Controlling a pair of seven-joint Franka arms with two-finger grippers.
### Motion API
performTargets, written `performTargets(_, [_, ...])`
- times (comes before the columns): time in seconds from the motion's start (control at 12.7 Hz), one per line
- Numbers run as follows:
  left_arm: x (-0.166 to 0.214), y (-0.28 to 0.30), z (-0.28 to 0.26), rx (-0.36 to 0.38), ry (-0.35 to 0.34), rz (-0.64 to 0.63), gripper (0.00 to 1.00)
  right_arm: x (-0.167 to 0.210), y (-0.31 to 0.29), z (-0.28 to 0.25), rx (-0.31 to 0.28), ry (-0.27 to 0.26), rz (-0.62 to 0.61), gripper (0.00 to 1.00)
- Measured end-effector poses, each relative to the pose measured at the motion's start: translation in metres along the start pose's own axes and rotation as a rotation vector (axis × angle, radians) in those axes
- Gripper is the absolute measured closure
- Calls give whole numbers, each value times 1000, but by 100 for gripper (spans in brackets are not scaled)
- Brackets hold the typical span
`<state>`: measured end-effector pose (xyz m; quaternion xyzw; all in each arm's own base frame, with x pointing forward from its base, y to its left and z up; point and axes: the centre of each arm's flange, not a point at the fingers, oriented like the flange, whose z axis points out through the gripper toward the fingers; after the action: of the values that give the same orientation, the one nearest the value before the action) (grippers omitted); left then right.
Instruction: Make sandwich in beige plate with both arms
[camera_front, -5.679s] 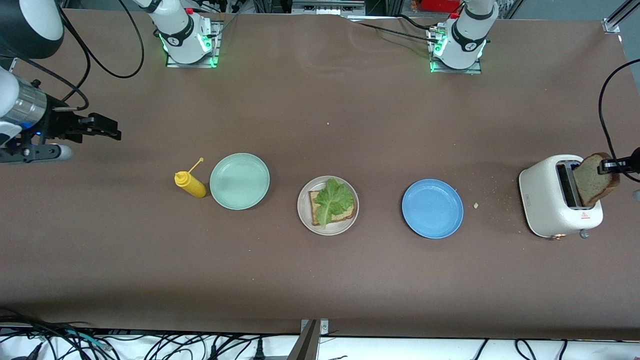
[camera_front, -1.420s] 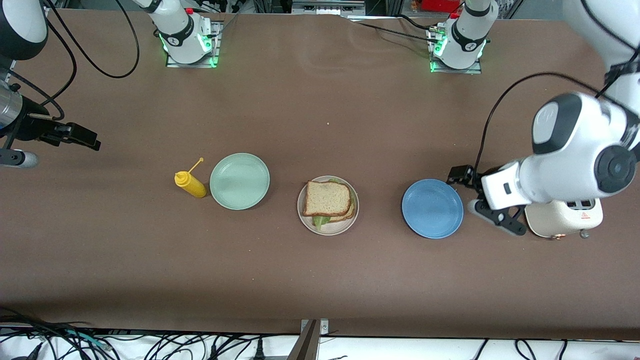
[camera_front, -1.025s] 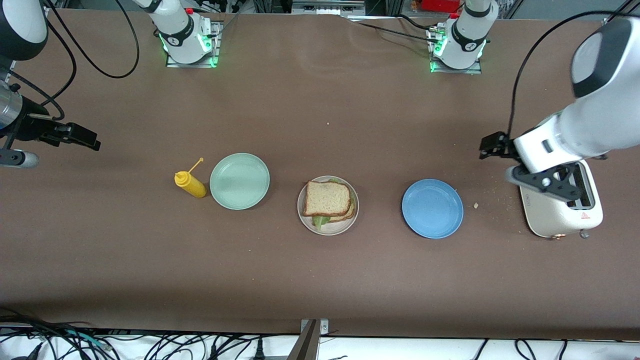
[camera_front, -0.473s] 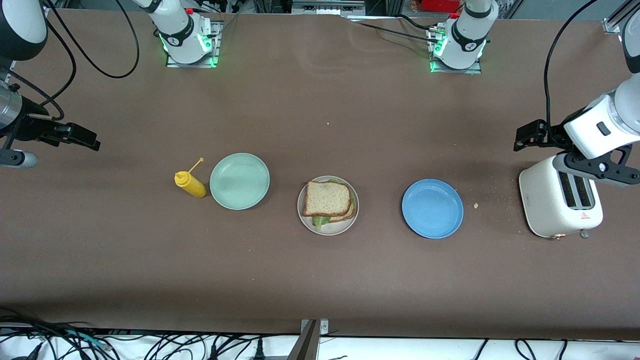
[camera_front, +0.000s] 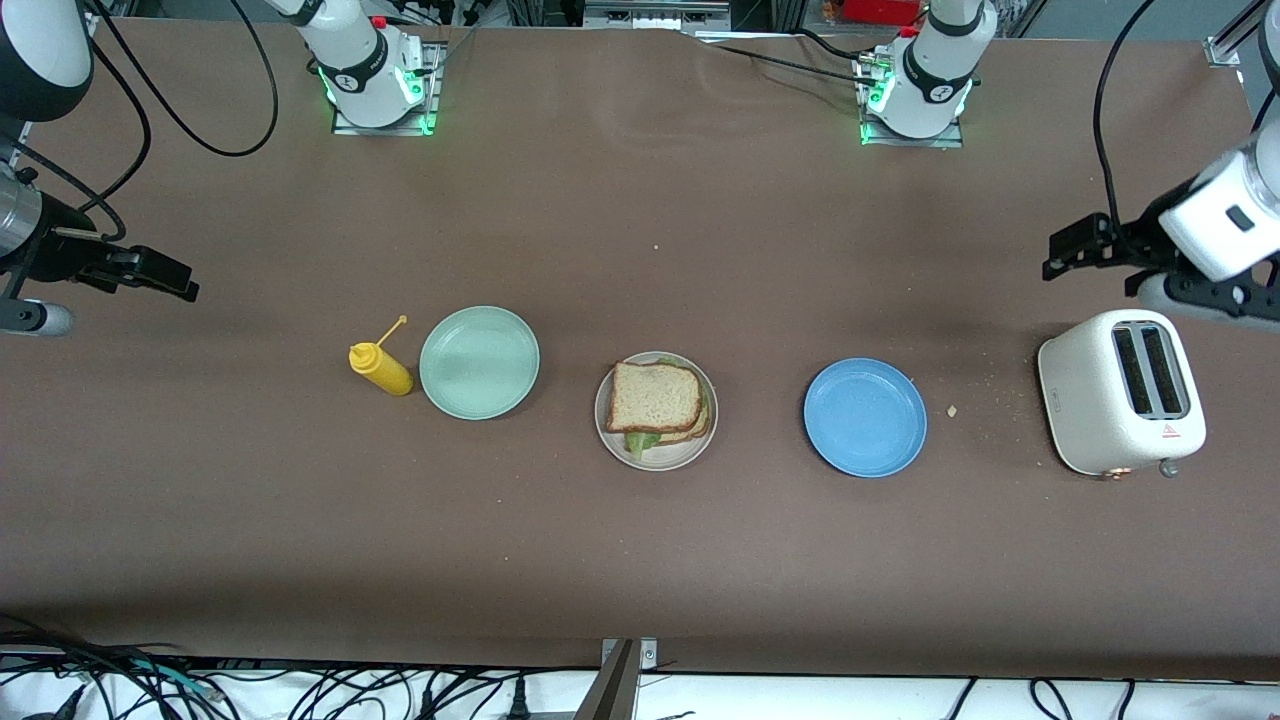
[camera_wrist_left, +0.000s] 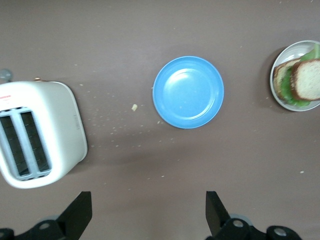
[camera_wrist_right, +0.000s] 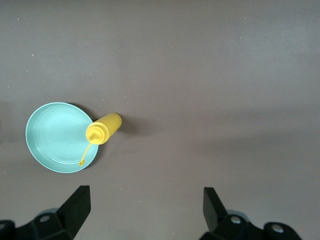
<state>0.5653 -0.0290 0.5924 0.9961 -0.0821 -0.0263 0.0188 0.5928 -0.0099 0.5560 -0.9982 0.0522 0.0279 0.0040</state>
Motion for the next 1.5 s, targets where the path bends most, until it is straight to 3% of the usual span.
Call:
performTargets(0.16, [-18,21,-19,57,27,38,0,0,0,0,0,0,0,0])
performTargets(0.32, [-24,24,-26,64,37,43,0,0,0,0,0,0,0,0])
performTargets(0.71, [-29,4,-17,5,4,-4,0,0,0,0,0,0,1,0])
performTargets(1.5, [-30,10,-16,5,-10,4,0,0,1,0,0,0,2,0])
